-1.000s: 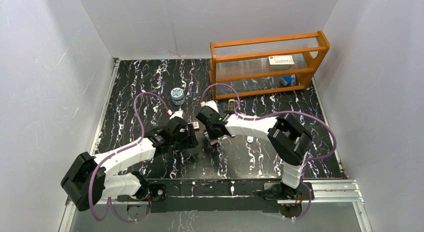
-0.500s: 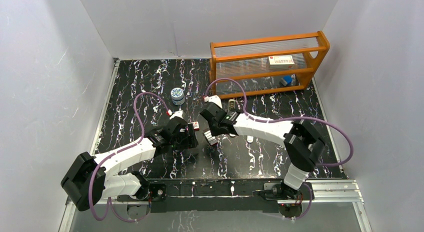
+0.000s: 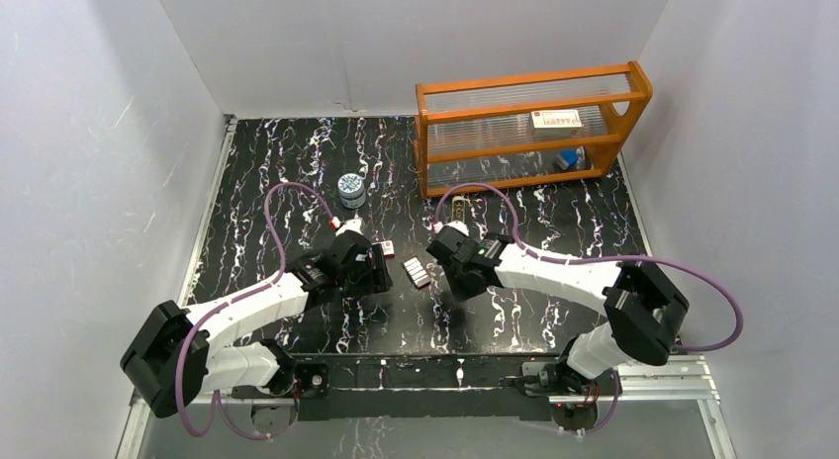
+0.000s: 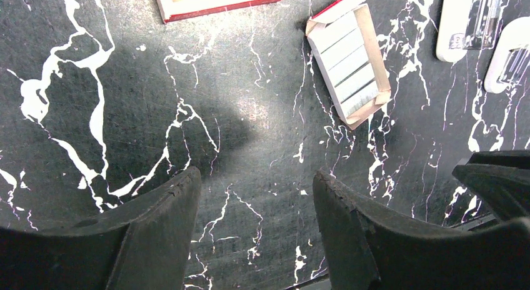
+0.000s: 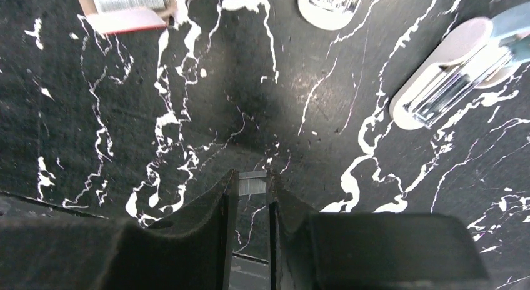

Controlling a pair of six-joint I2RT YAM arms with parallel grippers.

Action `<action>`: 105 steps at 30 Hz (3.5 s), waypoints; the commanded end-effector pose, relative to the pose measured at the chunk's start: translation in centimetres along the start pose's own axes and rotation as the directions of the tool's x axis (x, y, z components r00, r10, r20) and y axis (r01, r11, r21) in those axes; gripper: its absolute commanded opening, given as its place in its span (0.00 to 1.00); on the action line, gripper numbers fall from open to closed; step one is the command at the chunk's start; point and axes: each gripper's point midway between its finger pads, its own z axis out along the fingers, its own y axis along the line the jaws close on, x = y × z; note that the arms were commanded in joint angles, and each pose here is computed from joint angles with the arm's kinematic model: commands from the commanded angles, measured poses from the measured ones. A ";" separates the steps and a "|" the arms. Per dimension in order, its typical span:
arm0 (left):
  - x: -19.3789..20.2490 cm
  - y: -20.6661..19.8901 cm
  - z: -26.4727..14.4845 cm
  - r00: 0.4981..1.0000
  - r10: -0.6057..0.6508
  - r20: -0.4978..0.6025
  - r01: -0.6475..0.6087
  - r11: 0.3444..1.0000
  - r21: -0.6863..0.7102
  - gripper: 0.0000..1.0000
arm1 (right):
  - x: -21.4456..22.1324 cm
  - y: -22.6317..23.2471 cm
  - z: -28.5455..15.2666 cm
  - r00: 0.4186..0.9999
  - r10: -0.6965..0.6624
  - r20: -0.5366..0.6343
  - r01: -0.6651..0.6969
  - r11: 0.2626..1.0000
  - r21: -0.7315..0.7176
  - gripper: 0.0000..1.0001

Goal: Load the staples into the stapler

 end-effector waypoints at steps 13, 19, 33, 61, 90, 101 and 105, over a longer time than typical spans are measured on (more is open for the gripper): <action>-0.5 -0.1 -0.3 1.000 -0.011 0.020 0.011 1.000 0.005 0.63 | 3.1 1.3 1.5 0.990 -0.055 -0.128 0.044 0.995 -0.084 0.31; -0.5 0.0 -0.3 1.000 -0.009 0.020 0.009 1.000 0.001 0.63 | 3.1 1.4 2.0 0.987 -0.059 -0.148 0.049 0.996 -0.072 0.36; -0.4 0.2 -0.4 1.000 -0.011 0.022 0.011 1.000 -0.001 0.63 | 0.6 0.7 1.0 0.988 0.150 -0.027 -0.150 0.989 0.015 0.50; -0.4 -0.1 -0.1 1.000 -0.006 0.010 0.006 1.000 0.004 0.63 | 5.5 -0.6 2.5 0.958 0.241 -0.155 -0.228 0.969 0.096 0.45; 0.0 0.1 0.1 1.000 -0.010 0.002 0.010 1.000 0.002 0.63 | 4.6 -0.6 2.0 0.966 0.242 -0.085 -0.239 0.970 0.047 0.39; 0.0 0.2 0.2 1.000 -0.012 0.002 0.012 1.000 0.000 0.63 | 3.6 -0.9 2.3 0.941 0.337 -0.038 -0.332 0.938 0.102 0.40; 0.1 0.3 0.2 1.000 -0.010 -0.001 0.010 1.000 -0.004 0.63 | 3.3 -0.8 2.5 0.938 0.344 -0.032 -0.339 0.935 0.104 0.38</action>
